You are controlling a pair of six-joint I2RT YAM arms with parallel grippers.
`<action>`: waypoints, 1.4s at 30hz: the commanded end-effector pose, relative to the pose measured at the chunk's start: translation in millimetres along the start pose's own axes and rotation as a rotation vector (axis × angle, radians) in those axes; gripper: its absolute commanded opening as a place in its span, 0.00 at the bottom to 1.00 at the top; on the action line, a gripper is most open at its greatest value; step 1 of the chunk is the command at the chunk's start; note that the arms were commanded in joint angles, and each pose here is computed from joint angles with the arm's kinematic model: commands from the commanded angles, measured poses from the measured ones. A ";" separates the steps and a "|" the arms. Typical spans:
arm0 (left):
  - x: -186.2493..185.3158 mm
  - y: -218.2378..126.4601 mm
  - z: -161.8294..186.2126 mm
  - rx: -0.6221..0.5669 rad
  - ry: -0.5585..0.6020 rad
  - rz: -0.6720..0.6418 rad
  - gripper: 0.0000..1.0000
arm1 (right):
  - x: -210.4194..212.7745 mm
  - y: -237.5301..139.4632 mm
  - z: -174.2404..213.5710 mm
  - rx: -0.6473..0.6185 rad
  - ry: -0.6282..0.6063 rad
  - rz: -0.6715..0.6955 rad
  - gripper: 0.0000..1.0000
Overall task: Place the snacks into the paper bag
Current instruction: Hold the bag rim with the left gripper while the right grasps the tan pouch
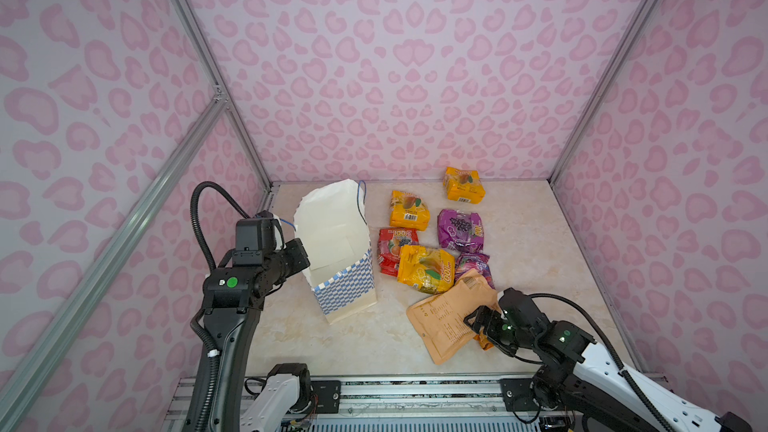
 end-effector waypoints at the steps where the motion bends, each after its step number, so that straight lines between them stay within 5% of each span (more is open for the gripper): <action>1: -0.5 -4.8 -5.6 -0.028 -0.004 -0.005 0.03 | 30.2 6.0 -7.2 -0.019 -0.025 -0.127 0.92; 16: 1.1 -7.4 -1.4 -0.022 -0.016 -0.008 0.03 | 81.1 10.6 -41.5 -0.181 -0.097 -0.345 0.65; 21: 1.7 -9.0 -2.2 -0.028 -0.019 -0.013 0.03 | 71.0 19.9 -59.5 -0.216 -0.042 -0.320 0.48; 27: 2.5 -10.8 -1.1 -0.024 -0.019 -0.019 0.03 | 59.6 32.4 -64.9 -0.214 -0.001 -0.261 0.39; 39: 4.3 -26.7 0.4 -0.037 0.017 -0.035 0.03 | 91.0 -15.2 -73.1 -0.322 -0.152 -0.272 0.02; 42: 1.6 -33.0 2.2 -0.032 0.017 -0.016 0.03 | 100.4 -27.7 -74.9 -0.342 -0.194 -0.275 0.00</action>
Point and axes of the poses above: each gripper's point midway between its finger pads, its own y axis out along the fingers, its own x axis along the line the jaws close on, z = x × y, the point moved 4 cm from there along -y, back along the fingers
